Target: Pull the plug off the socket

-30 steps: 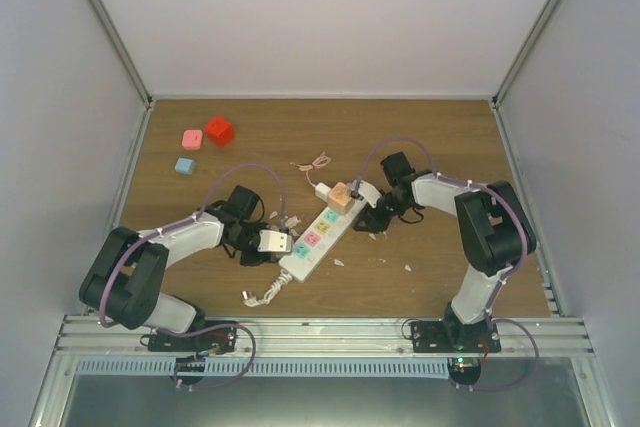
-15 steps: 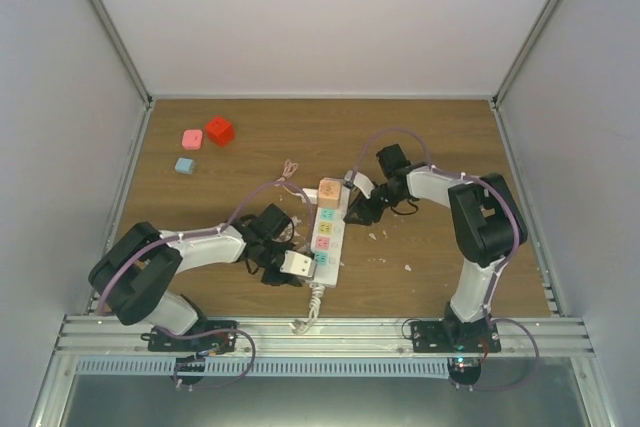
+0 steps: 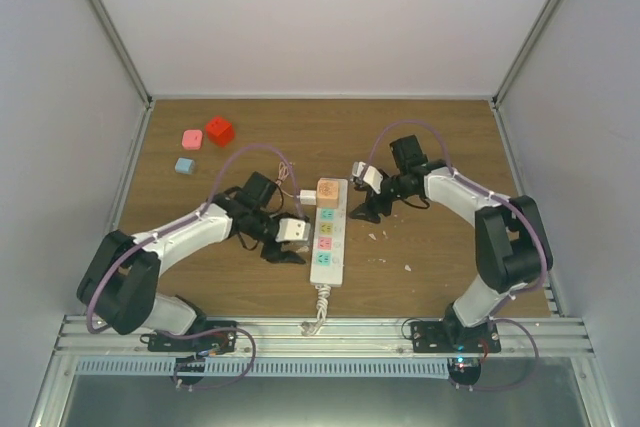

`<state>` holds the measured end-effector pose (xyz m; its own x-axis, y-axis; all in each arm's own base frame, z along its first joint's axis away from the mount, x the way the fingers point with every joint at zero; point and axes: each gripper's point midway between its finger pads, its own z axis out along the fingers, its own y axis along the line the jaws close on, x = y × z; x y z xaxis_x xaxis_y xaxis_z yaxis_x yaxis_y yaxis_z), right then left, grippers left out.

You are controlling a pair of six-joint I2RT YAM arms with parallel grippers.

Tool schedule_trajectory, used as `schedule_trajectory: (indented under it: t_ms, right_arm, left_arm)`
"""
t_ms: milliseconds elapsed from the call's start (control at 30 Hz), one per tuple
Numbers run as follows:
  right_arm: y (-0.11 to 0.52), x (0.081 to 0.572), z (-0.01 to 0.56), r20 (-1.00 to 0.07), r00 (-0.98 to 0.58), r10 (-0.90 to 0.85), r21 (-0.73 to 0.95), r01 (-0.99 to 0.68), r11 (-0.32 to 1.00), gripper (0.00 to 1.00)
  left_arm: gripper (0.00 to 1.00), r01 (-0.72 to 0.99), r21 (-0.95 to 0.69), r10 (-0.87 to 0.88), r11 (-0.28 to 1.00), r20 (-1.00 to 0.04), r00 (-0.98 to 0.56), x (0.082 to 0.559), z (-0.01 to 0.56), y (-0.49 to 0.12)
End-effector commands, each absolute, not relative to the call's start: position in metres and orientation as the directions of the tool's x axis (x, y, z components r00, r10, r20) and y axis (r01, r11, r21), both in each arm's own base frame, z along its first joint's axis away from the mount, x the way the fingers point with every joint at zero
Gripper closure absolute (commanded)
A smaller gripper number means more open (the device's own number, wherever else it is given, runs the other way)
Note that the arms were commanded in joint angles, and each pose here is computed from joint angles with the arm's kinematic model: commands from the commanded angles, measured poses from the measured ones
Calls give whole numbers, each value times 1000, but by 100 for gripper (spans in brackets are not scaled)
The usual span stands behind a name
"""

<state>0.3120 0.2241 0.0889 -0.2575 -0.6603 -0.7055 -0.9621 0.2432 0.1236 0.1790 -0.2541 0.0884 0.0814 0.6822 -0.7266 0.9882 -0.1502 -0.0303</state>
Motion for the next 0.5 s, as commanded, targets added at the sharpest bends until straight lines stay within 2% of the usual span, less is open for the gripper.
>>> schedule_trajectory:
  t_ms: [0,67,267,467]
  right_arm:
    - [229,323,125,-762,-96,-641,-24,-984,177,8]
    - [232,331,139,-778,-56,-625,-72,-982,176,1]
    - [248,349,154,-794,-20,-607,-84,-986,143,0]
    - [271,349,141,-763,3,-647,-89,-991,99,0]
  left_arm:
    - [33,990,13,594,-139,-799,94,202,133,-248]
    - [27,993,30,561,-118,-823,91,219,149,-243]
    - [17,997,75,530,-23,-845,75,272,175,-238]
    - [16,993,105,541,52,-839,61,310,168,-237]
